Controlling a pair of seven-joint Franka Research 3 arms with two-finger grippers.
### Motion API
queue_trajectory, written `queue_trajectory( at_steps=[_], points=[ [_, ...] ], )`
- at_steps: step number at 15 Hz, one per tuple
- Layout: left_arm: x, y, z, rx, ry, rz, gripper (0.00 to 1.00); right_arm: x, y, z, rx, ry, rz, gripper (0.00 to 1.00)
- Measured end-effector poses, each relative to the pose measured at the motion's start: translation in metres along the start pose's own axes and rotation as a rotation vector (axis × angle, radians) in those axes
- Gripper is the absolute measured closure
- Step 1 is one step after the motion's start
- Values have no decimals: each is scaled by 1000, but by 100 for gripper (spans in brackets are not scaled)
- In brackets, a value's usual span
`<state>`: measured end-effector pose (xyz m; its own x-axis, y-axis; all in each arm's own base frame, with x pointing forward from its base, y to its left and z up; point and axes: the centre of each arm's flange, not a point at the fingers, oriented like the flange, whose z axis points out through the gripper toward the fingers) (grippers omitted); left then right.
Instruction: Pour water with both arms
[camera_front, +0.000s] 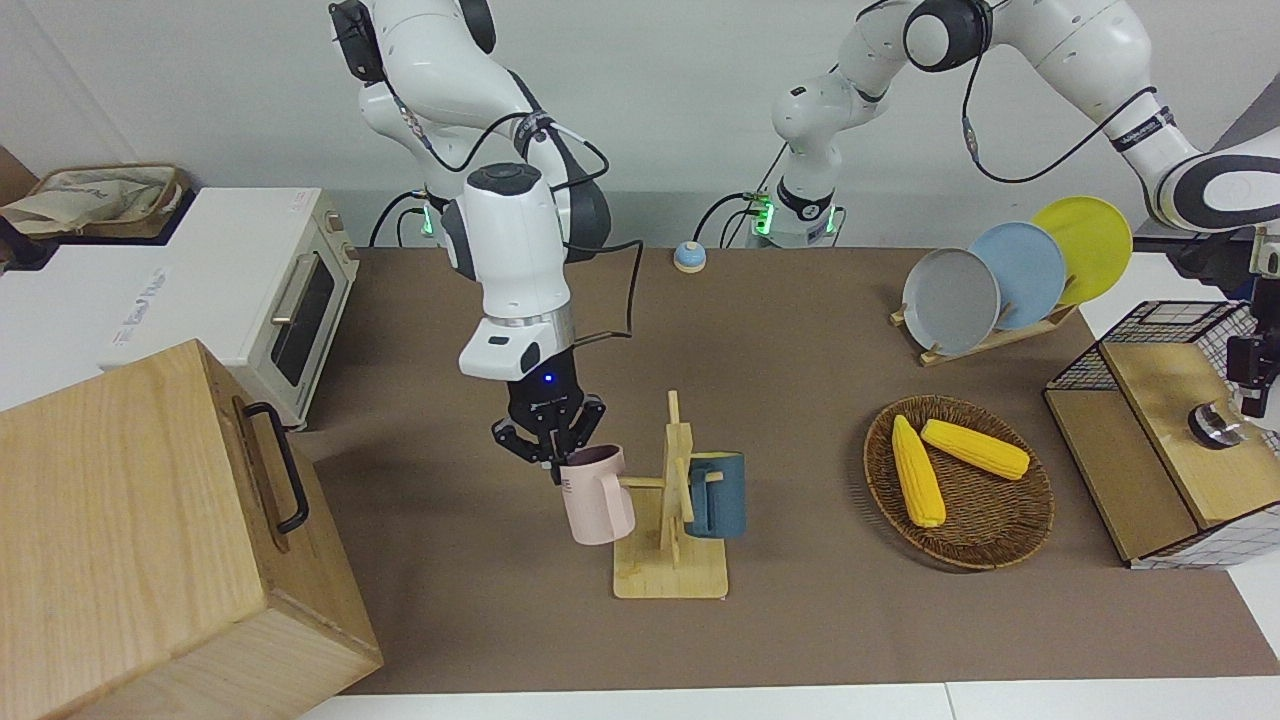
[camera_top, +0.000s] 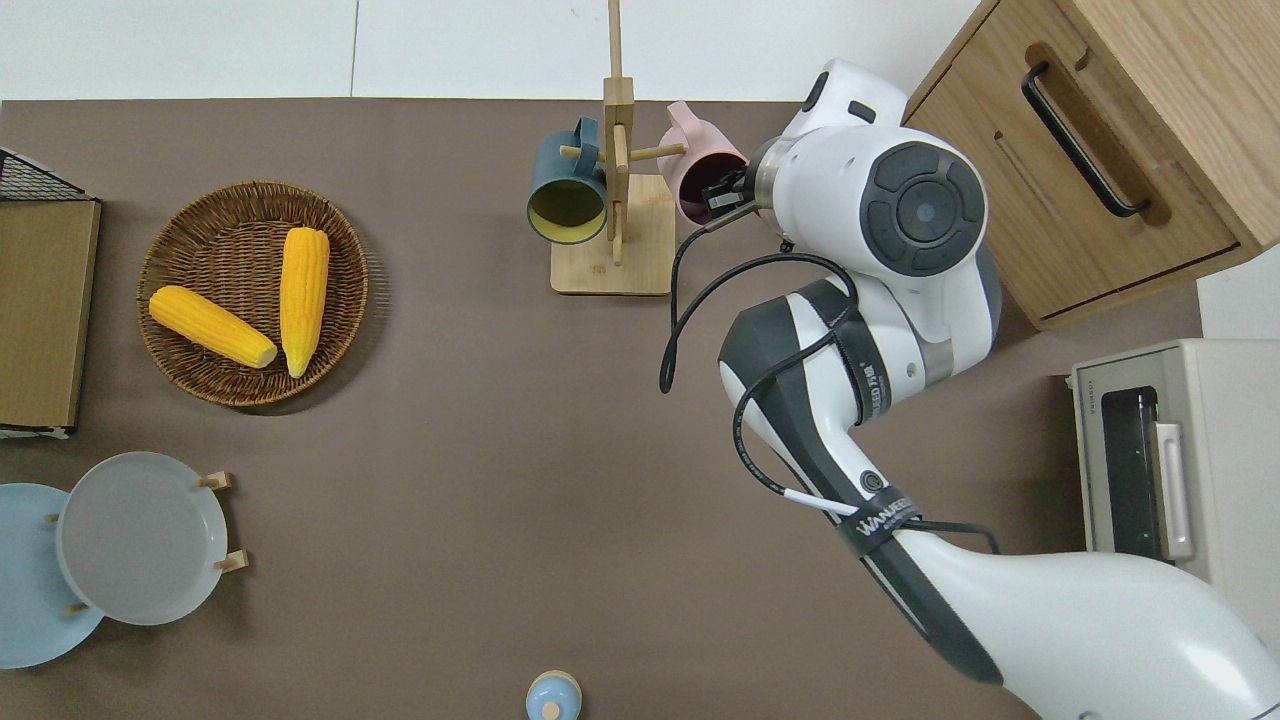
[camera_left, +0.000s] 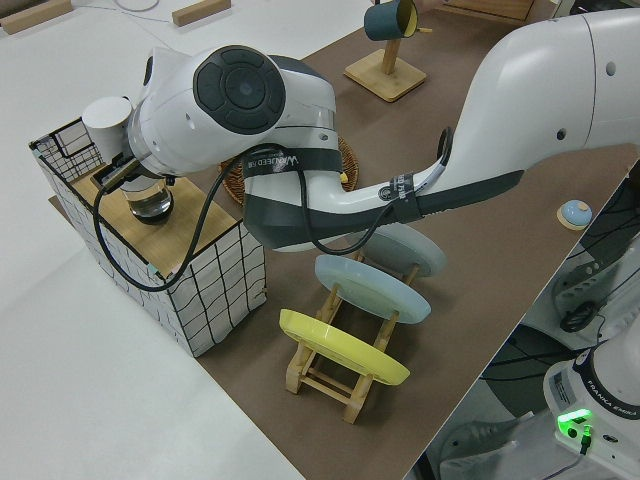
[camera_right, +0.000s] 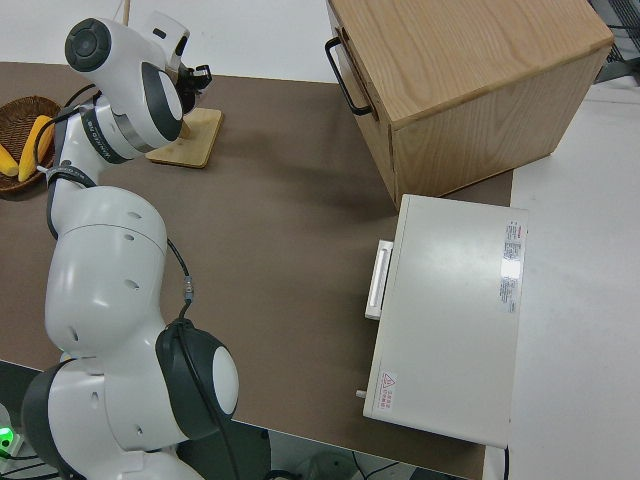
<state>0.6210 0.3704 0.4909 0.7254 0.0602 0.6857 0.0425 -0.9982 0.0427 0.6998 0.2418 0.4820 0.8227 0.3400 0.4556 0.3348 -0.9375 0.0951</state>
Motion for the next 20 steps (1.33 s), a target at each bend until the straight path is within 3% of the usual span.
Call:
queue_trajectory(
  at_steps=[3, 6, 10, 14, 16, 20],
  points=[
    [8, -2, -8, -12, -12, -11, 37, -3, 23, -14, -18, -48, -8, 95],
    [31, 7, -27, -6, -79, -17, 37, -12, 37, -18, -29, -126, 6, 95],
    [69, 33, -82, 18, -91, -32, 37, -36, 47, -27, -37, -331, 22, 95],
    [88, 68, -128, 13, -131, -27, 37, -62, 41, -38, -7, -536, 35, 95],
    [91, 86, -138, 22, -157, -22, 37, -73, 29, -38, 32, -602, 71, 95],
    [83, 121, -147, 45, -209, -14, 37, -86, -26, -27, 101, -666, 211, 95]
  ],
)
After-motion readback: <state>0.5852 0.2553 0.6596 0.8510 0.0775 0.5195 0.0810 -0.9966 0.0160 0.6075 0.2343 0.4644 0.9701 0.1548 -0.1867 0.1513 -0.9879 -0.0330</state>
